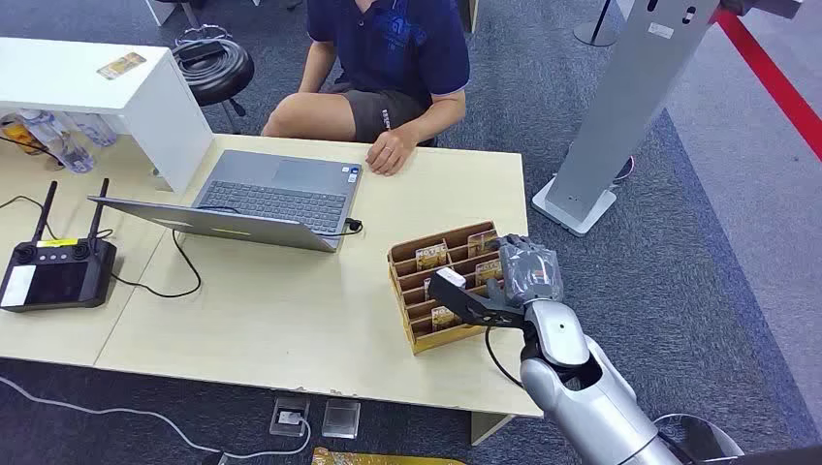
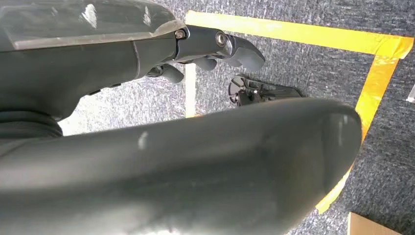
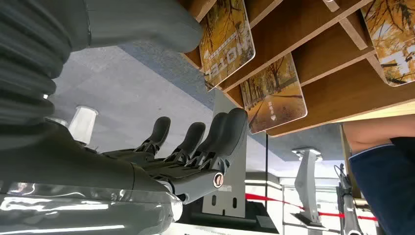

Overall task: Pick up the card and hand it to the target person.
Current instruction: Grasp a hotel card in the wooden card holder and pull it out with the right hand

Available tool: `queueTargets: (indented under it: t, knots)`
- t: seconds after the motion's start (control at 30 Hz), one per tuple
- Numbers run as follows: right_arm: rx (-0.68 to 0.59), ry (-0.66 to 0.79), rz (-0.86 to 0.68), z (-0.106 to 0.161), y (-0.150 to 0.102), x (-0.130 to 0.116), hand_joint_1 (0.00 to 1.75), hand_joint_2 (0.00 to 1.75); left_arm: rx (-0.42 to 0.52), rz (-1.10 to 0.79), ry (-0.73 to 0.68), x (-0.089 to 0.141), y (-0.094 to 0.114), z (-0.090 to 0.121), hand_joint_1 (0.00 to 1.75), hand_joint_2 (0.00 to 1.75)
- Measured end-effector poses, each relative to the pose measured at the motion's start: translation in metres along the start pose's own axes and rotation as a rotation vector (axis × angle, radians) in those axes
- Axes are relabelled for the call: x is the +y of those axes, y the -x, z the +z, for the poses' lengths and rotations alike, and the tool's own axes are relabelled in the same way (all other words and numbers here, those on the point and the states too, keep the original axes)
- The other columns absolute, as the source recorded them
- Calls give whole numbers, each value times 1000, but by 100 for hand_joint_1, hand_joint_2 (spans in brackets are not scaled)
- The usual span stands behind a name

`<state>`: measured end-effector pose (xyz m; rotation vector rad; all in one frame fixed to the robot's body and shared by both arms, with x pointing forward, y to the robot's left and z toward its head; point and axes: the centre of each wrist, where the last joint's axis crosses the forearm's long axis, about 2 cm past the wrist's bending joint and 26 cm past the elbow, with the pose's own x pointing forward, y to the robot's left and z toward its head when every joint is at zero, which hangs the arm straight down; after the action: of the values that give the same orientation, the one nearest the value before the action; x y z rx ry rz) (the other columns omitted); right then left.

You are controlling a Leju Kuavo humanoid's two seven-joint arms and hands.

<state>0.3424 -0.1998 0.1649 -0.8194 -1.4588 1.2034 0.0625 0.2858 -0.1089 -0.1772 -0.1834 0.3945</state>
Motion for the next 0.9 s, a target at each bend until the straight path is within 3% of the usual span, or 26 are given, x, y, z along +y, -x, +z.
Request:
queueTargets:
  t: [0.47, 0.9]
  knots:
    - [4, -24, -2, -4, -2, 7, 92, 175, -1, -2, 10, -1, 0, 0, 0, 0]
    - [20, -36, 4, -5, 1, 11, 93, 175, 1, -4, 10, -1, 0, 0, 0, 0]
